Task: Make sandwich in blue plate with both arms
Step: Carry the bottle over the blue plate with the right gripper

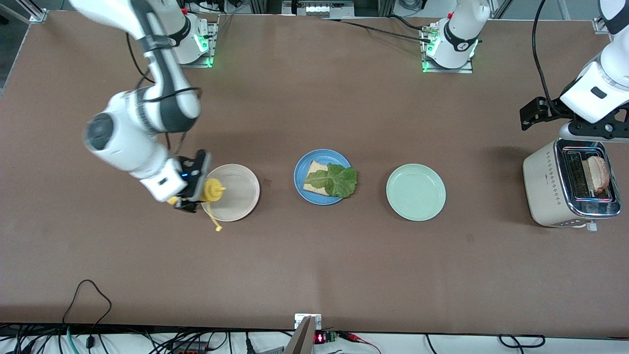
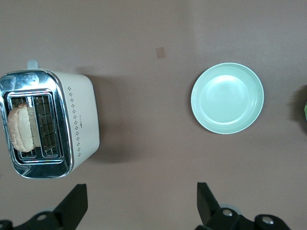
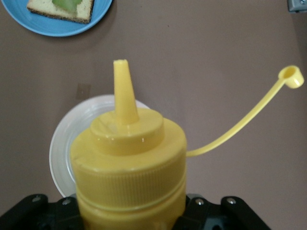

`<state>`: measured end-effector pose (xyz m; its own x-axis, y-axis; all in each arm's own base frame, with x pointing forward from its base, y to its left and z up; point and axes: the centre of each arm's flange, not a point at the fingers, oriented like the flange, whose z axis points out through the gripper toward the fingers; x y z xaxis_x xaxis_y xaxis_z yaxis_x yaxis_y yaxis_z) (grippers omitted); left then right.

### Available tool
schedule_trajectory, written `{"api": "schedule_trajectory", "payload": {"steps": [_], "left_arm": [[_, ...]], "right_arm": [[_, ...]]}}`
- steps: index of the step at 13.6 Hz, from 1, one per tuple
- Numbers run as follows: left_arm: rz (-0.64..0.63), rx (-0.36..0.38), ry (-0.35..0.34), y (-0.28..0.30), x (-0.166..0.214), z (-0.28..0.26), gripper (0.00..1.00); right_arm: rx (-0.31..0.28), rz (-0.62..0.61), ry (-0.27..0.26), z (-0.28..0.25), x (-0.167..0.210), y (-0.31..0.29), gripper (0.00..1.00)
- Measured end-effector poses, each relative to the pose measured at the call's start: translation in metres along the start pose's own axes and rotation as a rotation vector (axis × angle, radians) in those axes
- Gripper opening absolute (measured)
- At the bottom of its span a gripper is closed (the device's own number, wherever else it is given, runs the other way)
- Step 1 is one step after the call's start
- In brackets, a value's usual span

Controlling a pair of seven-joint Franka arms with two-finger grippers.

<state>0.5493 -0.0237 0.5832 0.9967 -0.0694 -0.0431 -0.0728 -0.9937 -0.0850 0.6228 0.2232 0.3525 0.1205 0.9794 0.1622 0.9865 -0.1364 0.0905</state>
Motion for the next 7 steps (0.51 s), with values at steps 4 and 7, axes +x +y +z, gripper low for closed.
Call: {"api": "schedule_trajectory", "payload": {"steps": [4, 7], "left_arm": [[0.0, 0.0, 0.0, 0.0, 0.0, 0.0, 1.0], [0.0, -0.001, 0.0, 0.0, 0.0, 0.0, 1.0]], "right_arm": [[-0.033, -0.029, -0.091, 0.024, 0.078, -0.03, 0.41], [-0.05, -0.085, -0.164, 0.069, 0.123, -0.047, 0.41]]}}
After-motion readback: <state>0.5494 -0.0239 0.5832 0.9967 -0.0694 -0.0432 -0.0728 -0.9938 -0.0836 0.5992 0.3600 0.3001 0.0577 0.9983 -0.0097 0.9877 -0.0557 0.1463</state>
